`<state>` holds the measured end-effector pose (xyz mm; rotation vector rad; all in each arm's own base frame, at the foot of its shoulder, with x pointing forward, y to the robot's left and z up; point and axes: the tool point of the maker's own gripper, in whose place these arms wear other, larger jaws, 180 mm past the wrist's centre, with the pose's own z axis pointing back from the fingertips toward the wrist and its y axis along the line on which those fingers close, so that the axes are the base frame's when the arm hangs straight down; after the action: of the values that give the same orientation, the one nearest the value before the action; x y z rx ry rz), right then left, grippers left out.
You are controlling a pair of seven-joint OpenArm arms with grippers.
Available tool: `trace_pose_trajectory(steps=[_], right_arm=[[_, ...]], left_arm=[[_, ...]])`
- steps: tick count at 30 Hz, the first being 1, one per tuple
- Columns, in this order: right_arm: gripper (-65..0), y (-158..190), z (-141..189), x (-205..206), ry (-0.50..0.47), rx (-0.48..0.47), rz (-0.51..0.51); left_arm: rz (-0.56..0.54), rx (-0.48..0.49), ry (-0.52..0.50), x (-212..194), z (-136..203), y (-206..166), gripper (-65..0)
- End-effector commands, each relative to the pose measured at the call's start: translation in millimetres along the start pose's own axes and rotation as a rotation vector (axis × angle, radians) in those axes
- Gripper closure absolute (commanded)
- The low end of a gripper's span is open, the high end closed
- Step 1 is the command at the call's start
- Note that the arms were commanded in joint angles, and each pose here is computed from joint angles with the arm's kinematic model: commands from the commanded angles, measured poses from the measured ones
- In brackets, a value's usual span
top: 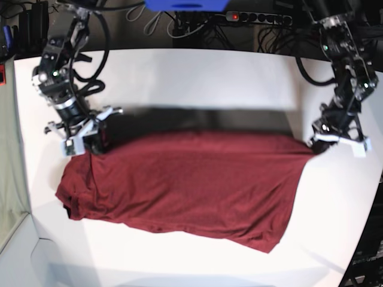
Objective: Layout the t-shirt on the table in an organized manner, then fold the t-shirt properly
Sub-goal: 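Drag the shirt edge with both grippers to smooth it flat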
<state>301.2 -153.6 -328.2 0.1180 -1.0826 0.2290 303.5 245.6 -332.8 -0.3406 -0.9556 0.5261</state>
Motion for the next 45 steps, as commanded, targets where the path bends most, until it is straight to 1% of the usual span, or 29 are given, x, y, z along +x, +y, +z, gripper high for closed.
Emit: trace_pose_trajectory(steps=[1,5,11,15,18,20,22,25,27,41,42,43,44,45], right_arm=[[0.0,4.3,4.1,8.7,-0.043,0.018,0.006],[0.0,18.7,12.3,-14.3,0.012,0.074,0.023],[0.0,23.6,23.2,-39.9,0.077,0.084,0.013],[0.0,26.4,30.0,-53.4,0.111,0.088,0.006],[0.0,27.2,33.5,-59.8,0.128,0.090,0.004],[0.0,24.2,37.0,-64.6,0.144,0.090,0.018],[0.0,21.0,39.8,-68.1,0.157,0.089,0.032],[0.0,17.7,45.6,-76.3,0.185,0.089,0.047],[0.0,18.1,46.6,-78.0,0.189,0.090,0.046],[0.0,22.3,55.6,-93.4,0.235,0.098,0.038],[-0.4,23.0,57.2,-95.3,0.238,0.099,0.036],[-2.4,23.3,57.9,-95.6,0.238,0.100,0.036],[-4.8,23.3,57.8,-95.3,0.237,0.100,0.036],[-7.9,23.3,57.9,-95.6,0.238,0.100,0.036]], left_arm=[[-0.016,-0.006,-0.040,10.7,4.6,-0.5,-0.2],[-0.018,0.034,0.023,-17.2,16.4,16.7,-0.2],[-0.024,0.095,0.106,-50.4,33.9,41.1,-0.2],[-0.020,0.124,0.141,-64.8,40.8,52.9,-0.2],[-0.015,0.144,0.143,-65.2,45.4,60.2,-0.2],[-0.007,0.159,0.117,-57.4,50.4,65.8,-0.2],[0.001,0.190,0.111,-55.4,58.1,77.4,-0.2],[0.005,0.212,0.106,-53.7,63.2,85.5,-0.2],[0.007,0.226,0.121,-59.4,65.4,90.5,-0.2],[0.009,0.239,0.143,-67.8,71.0,95.8,-0.6],[0.007,0.243,0.146,-68.8,71.8,96.8,-0.8],[0.006,0.244,0.150,-70.2,72.8,97.5,-2.2],[0.006,0.245,0.151,-70.7,73.2,97.8,-4.0],[0.006,0.245,0.151,-70.7,73.2,97.8,-7.4]])
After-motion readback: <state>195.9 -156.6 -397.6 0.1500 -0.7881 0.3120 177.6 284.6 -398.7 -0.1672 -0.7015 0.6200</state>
